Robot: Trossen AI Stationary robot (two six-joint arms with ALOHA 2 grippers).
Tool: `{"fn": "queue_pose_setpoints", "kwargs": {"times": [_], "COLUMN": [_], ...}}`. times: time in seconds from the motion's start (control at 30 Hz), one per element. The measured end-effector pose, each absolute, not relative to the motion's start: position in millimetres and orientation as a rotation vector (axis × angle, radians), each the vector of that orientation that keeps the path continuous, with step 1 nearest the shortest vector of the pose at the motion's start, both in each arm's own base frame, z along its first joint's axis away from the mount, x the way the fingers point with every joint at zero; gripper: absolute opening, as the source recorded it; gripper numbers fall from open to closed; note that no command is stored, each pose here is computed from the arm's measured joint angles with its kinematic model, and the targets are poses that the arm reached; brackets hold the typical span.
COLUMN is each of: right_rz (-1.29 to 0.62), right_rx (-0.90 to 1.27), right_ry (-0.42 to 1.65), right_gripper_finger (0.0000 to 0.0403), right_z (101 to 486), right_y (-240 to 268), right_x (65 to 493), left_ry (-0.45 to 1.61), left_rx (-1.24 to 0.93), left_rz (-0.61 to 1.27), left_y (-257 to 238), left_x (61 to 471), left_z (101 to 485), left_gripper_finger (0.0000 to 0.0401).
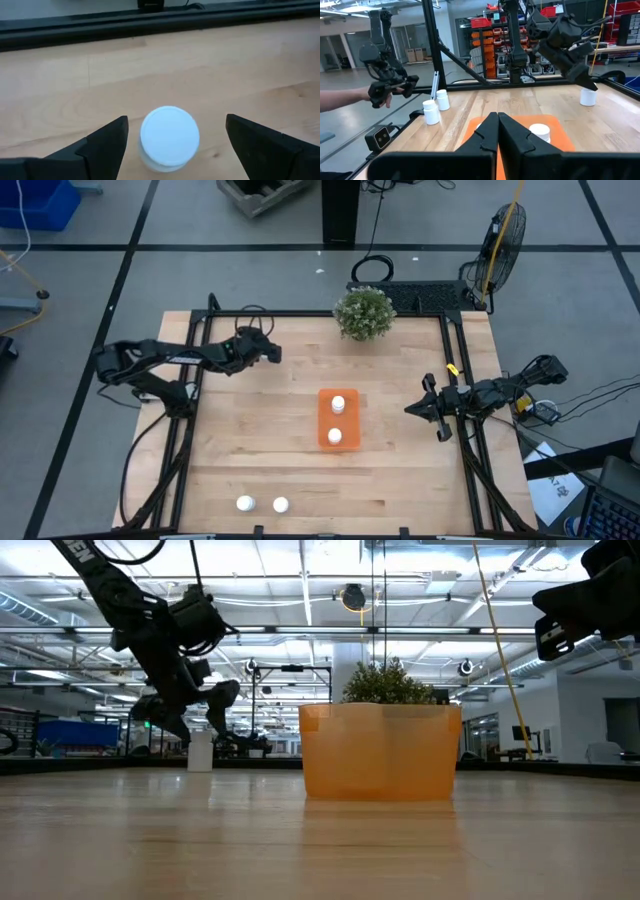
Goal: Pick and place pill bottles into a basket
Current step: Put the white medicine bottle into the orange bin
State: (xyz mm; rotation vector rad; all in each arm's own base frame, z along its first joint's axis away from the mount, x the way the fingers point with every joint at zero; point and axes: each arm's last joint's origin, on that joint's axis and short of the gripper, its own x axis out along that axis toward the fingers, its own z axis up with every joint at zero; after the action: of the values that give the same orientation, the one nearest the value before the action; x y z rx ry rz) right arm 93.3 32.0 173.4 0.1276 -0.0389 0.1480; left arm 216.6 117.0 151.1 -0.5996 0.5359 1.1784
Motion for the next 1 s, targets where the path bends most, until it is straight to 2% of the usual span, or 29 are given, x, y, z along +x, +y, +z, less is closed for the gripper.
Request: {"fn": "queue_pose_setpoints", "kwargs": {"times": [0.3, 0.77, 1.0], "right_rz": [0.148, 0.148, 0.148], "right_rx": [0.128, 0.127, 0.127], "right_ry": [-0.039, -0.039, -0.039], "right_gripper_finger": [0.0000, 0.0000, 0.0000], "right_z": [173.4, 173.4, 173.4], "right_y": [32.0, 32.0, 32.0], "right_x": [93.3, 93.3, 93.3], "left_ry": [0.543, 0.554, 0.516], "left_rx": [-0.623, -0.596, -0.630], "left_rz": [1.194, 1.192, 1.115], "left_y": [117.6, 117.8, 118.2], "left_x": [217.8, 217.7, 222.8], "left_z": [145.2, 145.6, 149.2], "left_gripper_finger": [0.0331, 0.0165, 0.0165]}}
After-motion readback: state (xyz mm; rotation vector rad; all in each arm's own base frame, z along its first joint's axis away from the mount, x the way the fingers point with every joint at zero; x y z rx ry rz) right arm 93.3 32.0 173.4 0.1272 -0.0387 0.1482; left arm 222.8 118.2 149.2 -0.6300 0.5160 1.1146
